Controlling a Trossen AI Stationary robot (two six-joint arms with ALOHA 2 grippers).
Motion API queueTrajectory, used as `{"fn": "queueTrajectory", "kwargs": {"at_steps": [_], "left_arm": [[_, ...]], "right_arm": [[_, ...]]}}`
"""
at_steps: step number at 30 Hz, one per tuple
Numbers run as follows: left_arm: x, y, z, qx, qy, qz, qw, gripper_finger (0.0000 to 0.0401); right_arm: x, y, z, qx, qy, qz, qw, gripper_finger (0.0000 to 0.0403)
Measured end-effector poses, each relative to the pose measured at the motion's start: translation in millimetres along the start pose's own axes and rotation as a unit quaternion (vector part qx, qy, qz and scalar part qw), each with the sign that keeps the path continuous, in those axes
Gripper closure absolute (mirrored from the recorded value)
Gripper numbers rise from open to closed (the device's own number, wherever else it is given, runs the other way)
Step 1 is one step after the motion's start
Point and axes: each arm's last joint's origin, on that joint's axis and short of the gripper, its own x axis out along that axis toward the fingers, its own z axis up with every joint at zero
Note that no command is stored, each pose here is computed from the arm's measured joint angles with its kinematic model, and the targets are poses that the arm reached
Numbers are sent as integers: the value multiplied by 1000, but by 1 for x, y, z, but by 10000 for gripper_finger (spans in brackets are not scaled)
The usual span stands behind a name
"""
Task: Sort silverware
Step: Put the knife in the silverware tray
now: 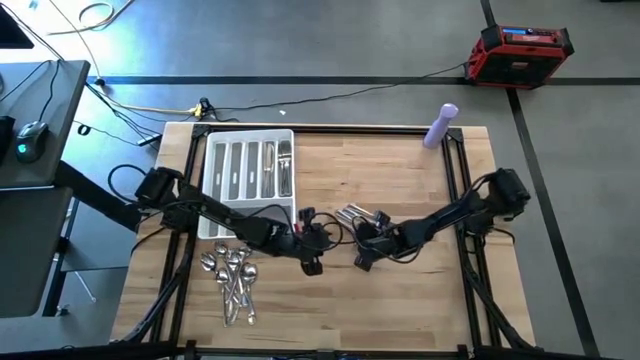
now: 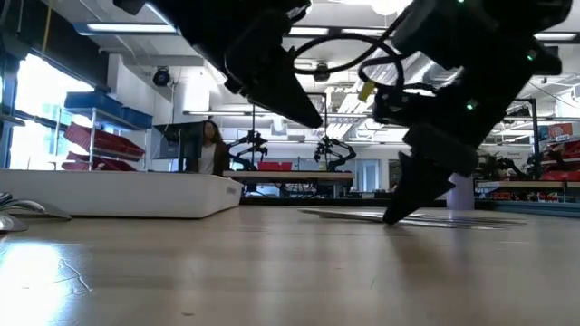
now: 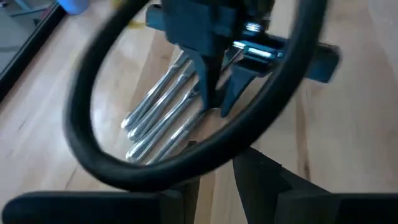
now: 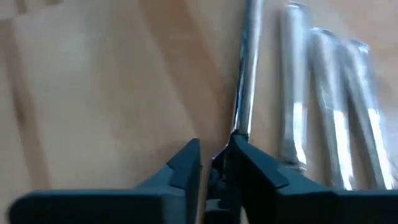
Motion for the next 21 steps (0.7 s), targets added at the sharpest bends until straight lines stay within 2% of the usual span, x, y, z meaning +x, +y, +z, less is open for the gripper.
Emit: {"fn": "queueTrajectory", "kwargs": {"at_steps": [3, 5, 10, 14, 17, 21], "left_arm": [[-1, -3, -2, 6, 8, 1, 1000, 325], [-2, -4, -5, 5, 19, -5, 1000, 325], [-3, -9, -7, 16, 34, -79, 996, 325], [-4, -16, -8, 44, 26, -99, 994, 325], [0, -23, -6, 61, 5, -102, 993, 325], [17, -33, -11, 78, -24, -106, 991, 325]], "right_arm": [[-3, 12, 8, -27, 1, 43, 999, 385], [-7, 20, 12, -52, 0, 68, 996, 398], [-18, 36, 26, -99, -28, 89, 991, 387], [-37, 42, 37, -89, -14, 86, 992, 386], [-53, 50, 33, -88, 0, 88, 992, 386], [-70, 76, 15, -105, -9, 140, 985, 386]]}}
